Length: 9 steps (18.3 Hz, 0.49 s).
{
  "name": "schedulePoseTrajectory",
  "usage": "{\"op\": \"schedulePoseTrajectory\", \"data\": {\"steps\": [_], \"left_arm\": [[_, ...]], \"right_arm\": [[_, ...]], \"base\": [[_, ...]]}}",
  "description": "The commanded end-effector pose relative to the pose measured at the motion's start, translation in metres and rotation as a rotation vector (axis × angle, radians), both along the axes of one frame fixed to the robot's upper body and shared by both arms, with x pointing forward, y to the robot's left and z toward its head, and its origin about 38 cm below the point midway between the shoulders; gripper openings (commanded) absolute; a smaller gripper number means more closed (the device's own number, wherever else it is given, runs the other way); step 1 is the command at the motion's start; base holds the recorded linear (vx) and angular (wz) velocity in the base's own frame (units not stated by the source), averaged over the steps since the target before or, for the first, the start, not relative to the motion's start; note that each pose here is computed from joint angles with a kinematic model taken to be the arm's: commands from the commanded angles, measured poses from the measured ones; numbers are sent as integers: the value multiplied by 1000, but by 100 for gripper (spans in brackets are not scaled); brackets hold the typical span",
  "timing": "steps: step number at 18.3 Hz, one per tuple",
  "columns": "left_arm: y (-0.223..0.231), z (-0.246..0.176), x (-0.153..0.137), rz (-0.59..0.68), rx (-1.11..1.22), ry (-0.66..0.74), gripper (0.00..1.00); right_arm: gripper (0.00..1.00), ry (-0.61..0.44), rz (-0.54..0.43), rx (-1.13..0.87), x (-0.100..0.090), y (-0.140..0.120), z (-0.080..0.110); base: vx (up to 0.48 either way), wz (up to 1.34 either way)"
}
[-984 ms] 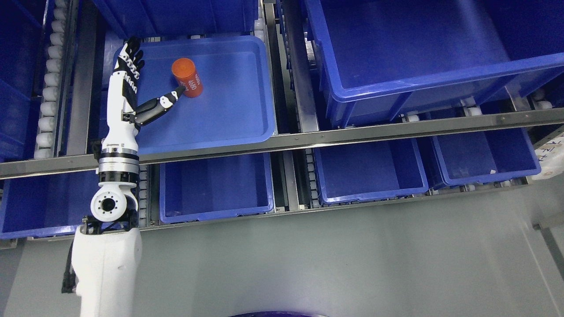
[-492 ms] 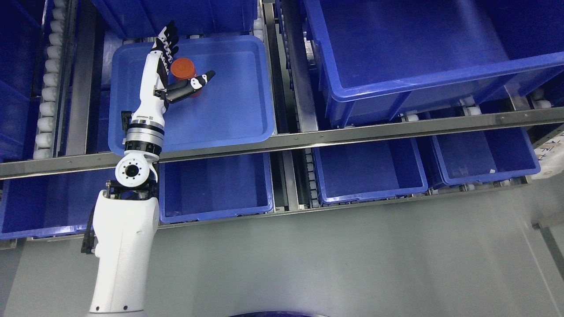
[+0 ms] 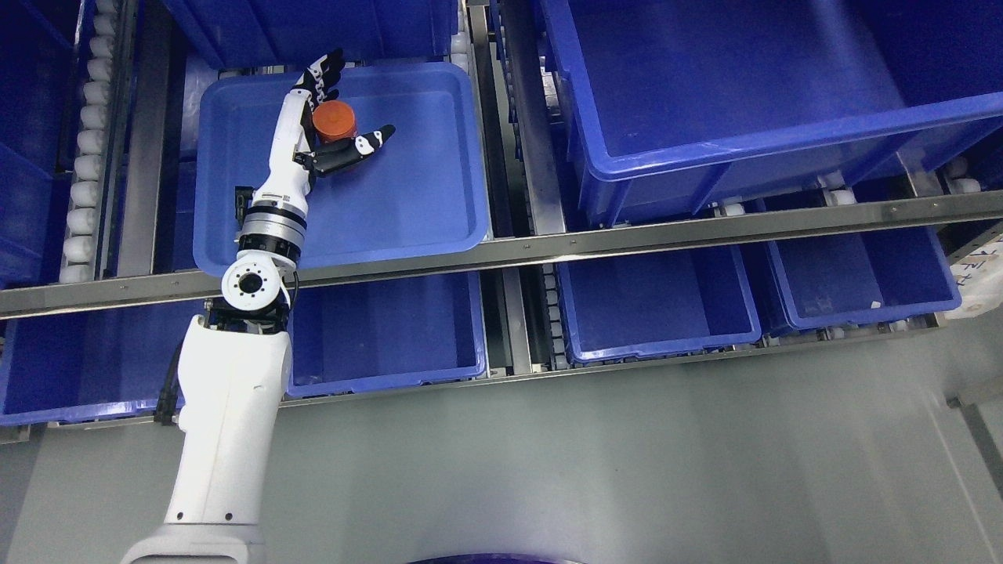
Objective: Grab orange capacitor from left shelf to right desk
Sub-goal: 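Close the left hand around the orange capacitor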
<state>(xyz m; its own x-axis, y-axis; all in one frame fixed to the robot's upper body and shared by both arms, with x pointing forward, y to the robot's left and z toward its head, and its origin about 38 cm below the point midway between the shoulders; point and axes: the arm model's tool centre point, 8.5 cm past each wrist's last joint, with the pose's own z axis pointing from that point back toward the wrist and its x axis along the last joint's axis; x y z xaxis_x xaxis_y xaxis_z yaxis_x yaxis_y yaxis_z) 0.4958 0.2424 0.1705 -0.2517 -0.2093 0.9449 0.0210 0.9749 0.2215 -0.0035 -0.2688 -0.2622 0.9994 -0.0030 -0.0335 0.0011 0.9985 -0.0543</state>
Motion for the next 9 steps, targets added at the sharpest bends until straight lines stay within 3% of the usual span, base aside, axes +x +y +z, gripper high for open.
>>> {"op": "schedulePoseTrajectory", "data": {"steps": [1, 5, 9], "left_arm": [[18, -26, 5, 22, 34, 87, 74], [18, -25, 4, -17, 35, 89, 64], [23, -25, 4, -1, 13, 82, 47]], "right_arm": [[100, -18, -9, -18, 2, -11, 0], [100, -18, -9, -18, 2, -11, 0], [100, -18, -9, -18, 2, -11, 0]], "base": [[0, 0], [0, 0], [0, 0]]}}
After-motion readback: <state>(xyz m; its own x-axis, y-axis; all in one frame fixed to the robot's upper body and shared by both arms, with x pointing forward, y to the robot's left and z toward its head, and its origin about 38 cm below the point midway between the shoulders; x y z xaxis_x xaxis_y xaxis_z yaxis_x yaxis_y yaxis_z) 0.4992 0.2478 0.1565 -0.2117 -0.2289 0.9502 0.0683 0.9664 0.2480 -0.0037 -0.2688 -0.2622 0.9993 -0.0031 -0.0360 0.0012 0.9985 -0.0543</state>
